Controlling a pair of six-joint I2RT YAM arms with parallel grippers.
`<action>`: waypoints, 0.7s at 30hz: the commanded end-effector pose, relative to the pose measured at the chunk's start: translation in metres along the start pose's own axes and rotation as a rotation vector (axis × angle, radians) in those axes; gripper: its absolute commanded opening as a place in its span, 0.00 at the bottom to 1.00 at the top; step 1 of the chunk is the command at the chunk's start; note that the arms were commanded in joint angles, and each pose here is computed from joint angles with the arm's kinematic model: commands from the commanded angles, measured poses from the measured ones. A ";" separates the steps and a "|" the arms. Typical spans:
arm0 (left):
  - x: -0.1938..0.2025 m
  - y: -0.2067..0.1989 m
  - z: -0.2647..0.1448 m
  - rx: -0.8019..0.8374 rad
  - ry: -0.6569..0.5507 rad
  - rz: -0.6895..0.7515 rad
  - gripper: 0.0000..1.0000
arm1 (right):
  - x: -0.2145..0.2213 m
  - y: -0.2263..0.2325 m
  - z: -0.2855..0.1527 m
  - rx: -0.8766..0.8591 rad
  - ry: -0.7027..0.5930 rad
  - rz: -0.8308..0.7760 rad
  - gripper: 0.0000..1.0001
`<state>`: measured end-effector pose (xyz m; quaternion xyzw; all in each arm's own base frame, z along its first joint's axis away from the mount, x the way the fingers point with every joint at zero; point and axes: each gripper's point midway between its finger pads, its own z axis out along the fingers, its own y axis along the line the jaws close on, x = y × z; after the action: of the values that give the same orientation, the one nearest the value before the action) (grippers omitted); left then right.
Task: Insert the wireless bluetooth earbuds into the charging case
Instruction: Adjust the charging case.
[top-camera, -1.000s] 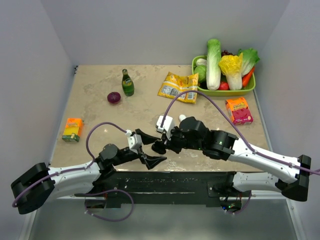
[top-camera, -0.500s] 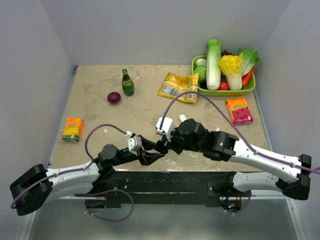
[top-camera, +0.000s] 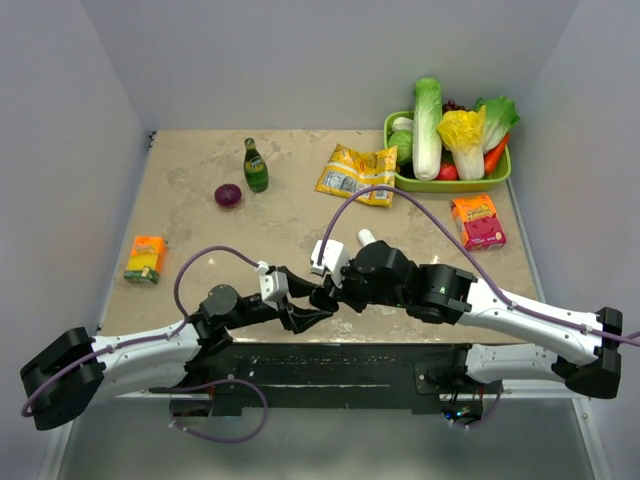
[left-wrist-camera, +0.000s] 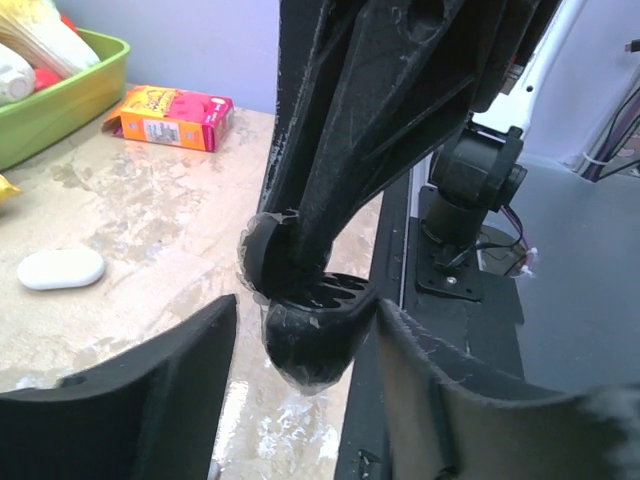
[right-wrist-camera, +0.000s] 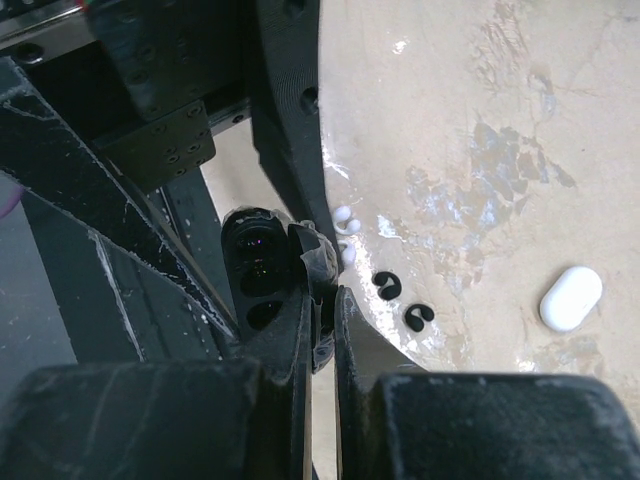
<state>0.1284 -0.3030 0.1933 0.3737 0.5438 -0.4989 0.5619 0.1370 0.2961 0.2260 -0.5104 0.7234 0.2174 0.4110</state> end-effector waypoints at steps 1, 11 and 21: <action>-0.017 -0.003 0.006 0.033 -0.037 0.041 0.52 | -0.025 0.000 -0.012 -0.001 -0.072 -0.017 0.00; -0.018 -0.007 0.008 0.061 -0.039 0.050 0.34 | -0.024 0.007 -0.011 -0.036 -0.068 -0.022 0.00; -0.015 -0.014 0.008 0.102 -0.034 0.057 0.03 | -0.023 0.011 -0.007 -0.056 -0.056 -0.023 0.00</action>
<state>0.1154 -0.3070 0.1867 0.4018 0.5342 -0.5150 0.5366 0.1330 0.2935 0.2217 -0.5305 0.7159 0.2096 0.4026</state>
